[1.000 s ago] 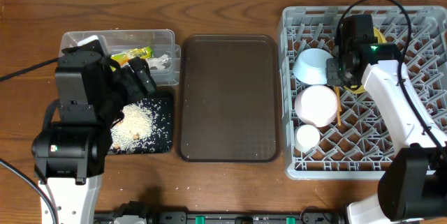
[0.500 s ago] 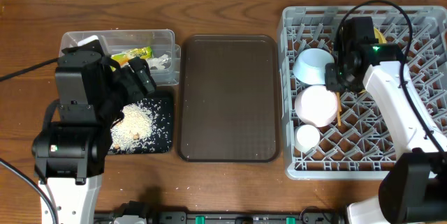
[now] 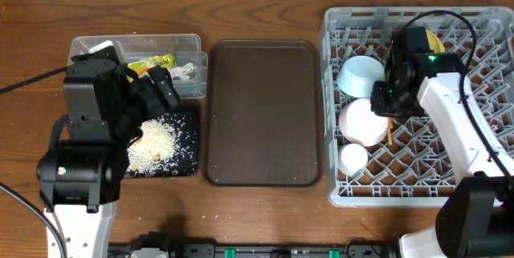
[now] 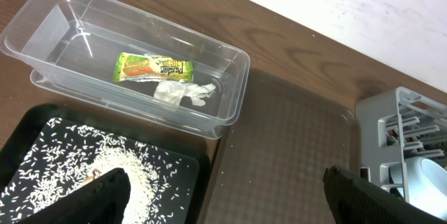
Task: Sort waste into correct bins and load items into the dishwasher rack
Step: 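Lower the second chopstick into the rack slot next to the first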
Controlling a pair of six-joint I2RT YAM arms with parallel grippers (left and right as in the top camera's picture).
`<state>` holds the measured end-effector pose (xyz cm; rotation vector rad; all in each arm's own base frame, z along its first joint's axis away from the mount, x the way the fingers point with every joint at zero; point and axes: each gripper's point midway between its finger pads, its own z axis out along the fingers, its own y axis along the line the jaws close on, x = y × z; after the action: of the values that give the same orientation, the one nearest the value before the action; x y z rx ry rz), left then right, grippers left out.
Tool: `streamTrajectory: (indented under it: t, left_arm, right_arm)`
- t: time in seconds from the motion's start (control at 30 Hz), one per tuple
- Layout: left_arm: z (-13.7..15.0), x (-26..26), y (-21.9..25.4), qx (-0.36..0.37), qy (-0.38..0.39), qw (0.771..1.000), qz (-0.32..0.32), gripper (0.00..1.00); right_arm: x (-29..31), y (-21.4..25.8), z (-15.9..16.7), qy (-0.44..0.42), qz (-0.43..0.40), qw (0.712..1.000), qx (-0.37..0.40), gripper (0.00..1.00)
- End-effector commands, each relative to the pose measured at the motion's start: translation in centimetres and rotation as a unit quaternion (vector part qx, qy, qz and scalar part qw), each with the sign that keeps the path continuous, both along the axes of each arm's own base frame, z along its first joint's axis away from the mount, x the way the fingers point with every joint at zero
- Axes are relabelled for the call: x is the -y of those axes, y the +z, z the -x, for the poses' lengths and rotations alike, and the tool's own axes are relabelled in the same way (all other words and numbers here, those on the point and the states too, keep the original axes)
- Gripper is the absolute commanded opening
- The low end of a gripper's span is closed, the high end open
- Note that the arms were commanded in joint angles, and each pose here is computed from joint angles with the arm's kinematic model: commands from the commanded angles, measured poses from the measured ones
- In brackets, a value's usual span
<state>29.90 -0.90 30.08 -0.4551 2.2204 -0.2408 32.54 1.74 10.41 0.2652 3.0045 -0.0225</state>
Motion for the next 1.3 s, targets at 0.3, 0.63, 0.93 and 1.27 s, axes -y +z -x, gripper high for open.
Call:
streamTrajectory:
  t: [0.3,0.63,0.93,1.27]
  left_arm:
    - [-0.1,-0.2,0.6,0.007,0.000,1.000,-0.004,0.91]
    - [-0.1,-0.2,0.6,0.007,0.000,1.000,-0.004,0.91]
    - [-0.1,-0.2,0.6,0.007,0.000,1.000,-0.004,0.91]
    - [-0.1,-0.2,0.6,0.007,0.000,1.000,-0.004,0.91]
  right_arm:
    - [1.9,0.4,0.3,-0.023,0.040,0.999,0.006,0.19]
    - [1.2,-1.1,2.6,-0.031,0.019,0.999,-0.038,0.06]
    - [1.2,0.3,1.9,-0.031,0.018,0.999,-0.019,0.01]
    - [1.4,5.5,1.7,-0.016,0.021,0.998,0.053,0.01]
